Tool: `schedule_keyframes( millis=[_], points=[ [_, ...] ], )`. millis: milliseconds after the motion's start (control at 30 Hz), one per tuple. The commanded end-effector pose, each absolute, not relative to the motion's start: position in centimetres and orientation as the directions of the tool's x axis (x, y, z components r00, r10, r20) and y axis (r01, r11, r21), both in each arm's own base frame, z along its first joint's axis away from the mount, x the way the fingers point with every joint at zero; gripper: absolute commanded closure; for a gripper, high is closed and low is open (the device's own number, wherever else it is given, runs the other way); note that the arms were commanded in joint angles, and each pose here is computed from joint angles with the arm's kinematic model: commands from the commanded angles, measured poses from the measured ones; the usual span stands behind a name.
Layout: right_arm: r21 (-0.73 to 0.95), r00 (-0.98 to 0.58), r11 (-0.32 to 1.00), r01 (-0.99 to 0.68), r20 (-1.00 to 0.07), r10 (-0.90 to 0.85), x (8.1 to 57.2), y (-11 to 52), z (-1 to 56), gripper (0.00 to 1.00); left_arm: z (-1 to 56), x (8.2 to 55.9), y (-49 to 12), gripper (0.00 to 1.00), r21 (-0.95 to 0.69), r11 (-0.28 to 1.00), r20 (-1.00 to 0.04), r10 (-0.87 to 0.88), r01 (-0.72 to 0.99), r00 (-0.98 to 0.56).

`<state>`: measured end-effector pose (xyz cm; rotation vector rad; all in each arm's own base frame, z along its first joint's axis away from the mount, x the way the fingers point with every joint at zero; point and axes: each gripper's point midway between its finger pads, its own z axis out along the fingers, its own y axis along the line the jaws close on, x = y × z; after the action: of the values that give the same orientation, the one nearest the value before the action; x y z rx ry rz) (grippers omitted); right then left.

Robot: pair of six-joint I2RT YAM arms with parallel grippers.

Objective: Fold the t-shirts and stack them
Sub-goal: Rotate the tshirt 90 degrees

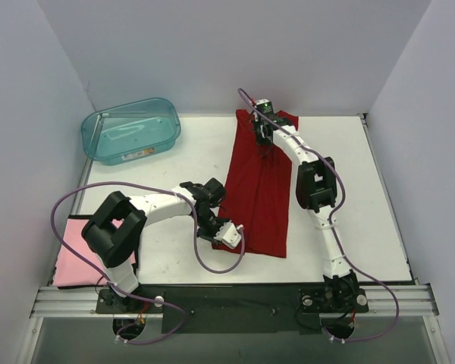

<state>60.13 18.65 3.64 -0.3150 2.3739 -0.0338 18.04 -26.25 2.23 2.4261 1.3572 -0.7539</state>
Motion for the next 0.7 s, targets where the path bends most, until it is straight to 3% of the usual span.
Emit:
schedule_keyframes(
  millis=[0, 167, 267, 500, 667],
  points=[
    [-0.128, -0.66, 0.982, -0.137, -0.728, -0.187, 59.4, 16.9, 10.7, 1.0, 2.2, 17.8, -26.6, 0.78, -0.017, -0.552, -0.556, 0.698, 0.834, 0.451],
    [-0.009, -0.71, 0.999, 0.052, -0.704, 0.031, 56.3, 12.7, 10.6, 1.0, 2.8, 17.3, -27.4, 0.97, -0.03, -0.556, -0.573, 0.69, 0.83, 0.442],
    [0.122, -0.725, 0.984, 0.126, -0.666, 0.175, 54.3, 11.6, 8.6, 1.0, 2.8, 17.1, -27.5, 0.98, -0.033, -0.56, -0.574, 0.688, 0.828, 0.444],
    [0.208, -0.738, 0.954, 0.217, -0.604, 0.3, 52.2, 10.2, 5.9, 1.0, 2.9, 16.7, -27.7, 0.99, -0.032, -0.564, -0.576, 0.685, 0.825, 0.445],
    [0.234, -0.73, 0.908, 0.348, -0.54, 0.419, 50.5, 8.2, 4.5, 0.81, 2.9, 16.6, -27.5, 1.0, -0.033, -0.559, -0.564, 0.695, 0.829, 0.446]
  ],
)
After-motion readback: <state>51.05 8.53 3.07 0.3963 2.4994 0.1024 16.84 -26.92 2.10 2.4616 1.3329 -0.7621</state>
